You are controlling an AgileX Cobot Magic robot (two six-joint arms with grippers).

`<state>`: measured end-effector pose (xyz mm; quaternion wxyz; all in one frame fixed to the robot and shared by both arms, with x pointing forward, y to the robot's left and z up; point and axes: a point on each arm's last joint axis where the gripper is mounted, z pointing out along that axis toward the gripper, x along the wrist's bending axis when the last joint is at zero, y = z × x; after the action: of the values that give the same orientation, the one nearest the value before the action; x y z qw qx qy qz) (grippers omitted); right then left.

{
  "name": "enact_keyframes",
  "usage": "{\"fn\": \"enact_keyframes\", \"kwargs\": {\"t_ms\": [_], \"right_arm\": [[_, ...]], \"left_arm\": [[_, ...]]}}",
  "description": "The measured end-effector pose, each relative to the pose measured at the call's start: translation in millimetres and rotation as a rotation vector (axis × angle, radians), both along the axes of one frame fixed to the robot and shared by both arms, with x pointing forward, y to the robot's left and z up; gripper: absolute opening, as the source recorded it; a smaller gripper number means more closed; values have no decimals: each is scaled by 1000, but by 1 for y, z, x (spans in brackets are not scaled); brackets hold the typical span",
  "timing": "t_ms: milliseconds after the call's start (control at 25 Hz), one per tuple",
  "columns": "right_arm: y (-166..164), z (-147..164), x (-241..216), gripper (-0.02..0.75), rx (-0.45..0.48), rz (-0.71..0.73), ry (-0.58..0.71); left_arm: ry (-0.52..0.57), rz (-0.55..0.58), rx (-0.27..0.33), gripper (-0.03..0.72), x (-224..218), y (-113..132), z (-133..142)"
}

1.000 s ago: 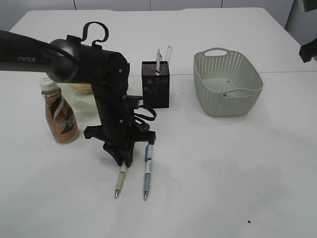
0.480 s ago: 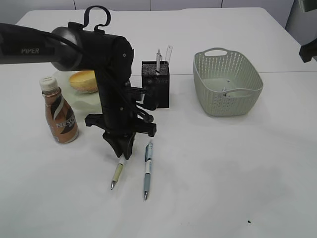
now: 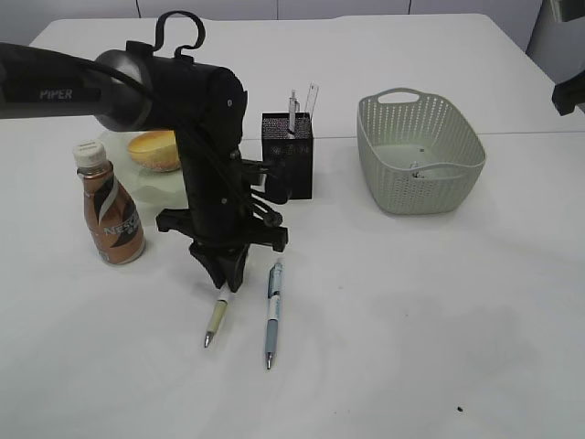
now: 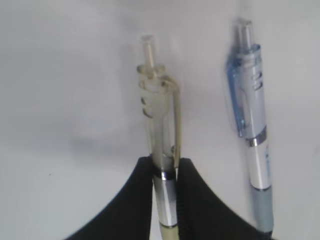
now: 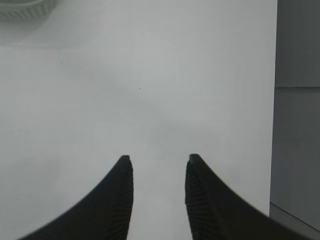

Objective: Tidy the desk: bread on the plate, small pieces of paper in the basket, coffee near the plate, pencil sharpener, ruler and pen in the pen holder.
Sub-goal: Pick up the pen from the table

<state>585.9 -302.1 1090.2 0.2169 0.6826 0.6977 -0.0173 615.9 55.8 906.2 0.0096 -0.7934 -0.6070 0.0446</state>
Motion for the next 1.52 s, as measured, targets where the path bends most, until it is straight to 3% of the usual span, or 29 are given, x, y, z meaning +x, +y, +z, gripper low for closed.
{"fn": "enact_keyframes", "kwargs": {"t_ms": [440,680,1200,1520], "right_arm": [[0,0,0,291,0,0,0],[0,0,0,291,0,0,0],[0,0,0,291,0,0,0],[0,0,0,291,0,0,0]], "left_arm": [[-68,63,-39,67,7,-4,0],[-37,65,-18,67,6,-4,-16],[-38,67,-18,69,7,-4,-17],[-29,89,-44,137,6,-6,-17]]}}
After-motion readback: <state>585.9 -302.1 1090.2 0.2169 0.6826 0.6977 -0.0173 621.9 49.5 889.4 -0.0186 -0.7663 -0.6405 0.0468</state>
